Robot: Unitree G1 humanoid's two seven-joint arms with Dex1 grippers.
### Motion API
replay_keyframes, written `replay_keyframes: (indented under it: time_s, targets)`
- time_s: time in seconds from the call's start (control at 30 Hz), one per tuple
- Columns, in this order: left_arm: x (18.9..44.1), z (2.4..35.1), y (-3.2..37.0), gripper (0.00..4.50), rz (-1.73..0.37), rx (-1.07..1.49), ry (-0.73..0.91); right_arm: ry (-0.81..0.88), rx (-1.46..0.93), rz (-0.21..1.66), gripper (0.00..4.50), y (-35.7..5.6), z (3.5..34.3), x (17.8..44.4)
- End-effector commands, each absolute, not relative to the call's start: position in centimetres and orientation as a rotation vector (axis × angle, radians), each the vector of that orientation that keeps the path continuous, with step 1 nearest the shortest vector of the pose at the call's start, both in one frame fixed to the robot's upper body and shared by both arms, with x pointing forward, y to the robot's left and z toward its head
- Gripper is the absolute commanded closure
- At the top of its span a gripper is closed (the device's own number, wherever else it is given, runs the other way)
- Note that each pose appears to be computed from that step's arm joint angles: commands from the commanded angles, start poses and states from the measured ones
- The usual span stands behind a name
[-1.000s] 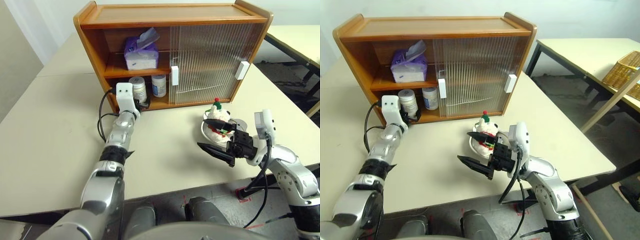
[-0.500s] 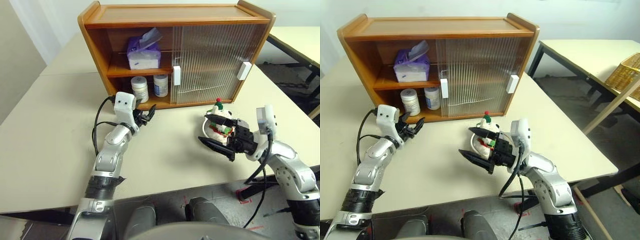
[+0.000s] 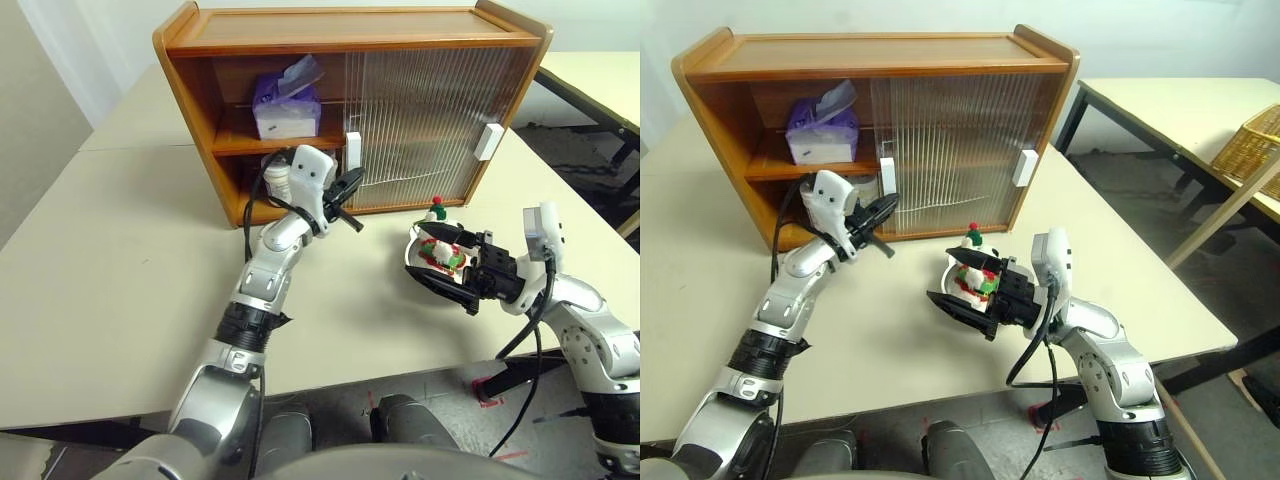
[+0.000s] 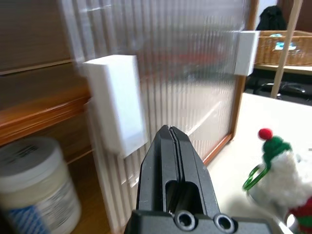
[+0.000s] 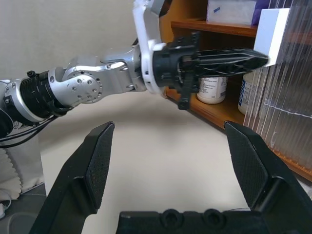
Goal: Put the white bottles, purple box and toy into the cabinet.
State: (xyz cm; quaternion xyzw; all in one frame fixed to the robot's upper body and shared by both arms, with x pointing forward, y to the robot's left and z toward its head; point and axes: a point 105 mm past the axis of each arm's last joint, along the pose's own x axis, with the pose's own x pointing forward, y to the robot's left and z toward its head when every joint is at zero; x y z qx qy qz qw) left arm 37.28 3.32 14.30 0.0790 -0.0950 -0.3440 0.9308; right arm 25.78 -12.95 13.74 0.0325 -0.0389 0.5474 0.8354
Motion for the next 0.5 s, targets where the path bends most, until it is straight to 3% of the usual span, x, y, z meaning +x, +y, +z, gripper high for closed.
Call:
replay_keyframes:
  time_s: [0.03,0.5]
  targets:
    - [37.5,13.9,2.3,4.45,-0.718,0.183,-0.189,-0.094,0.064,1.162,0.0,-12.8,14.3,25.8]
    - [40.1,15.2,1.7,4.45,-0.598,0.218,-0.212,-0.091,0.074,1.175,0.0,-12.3,14.2,25.6]
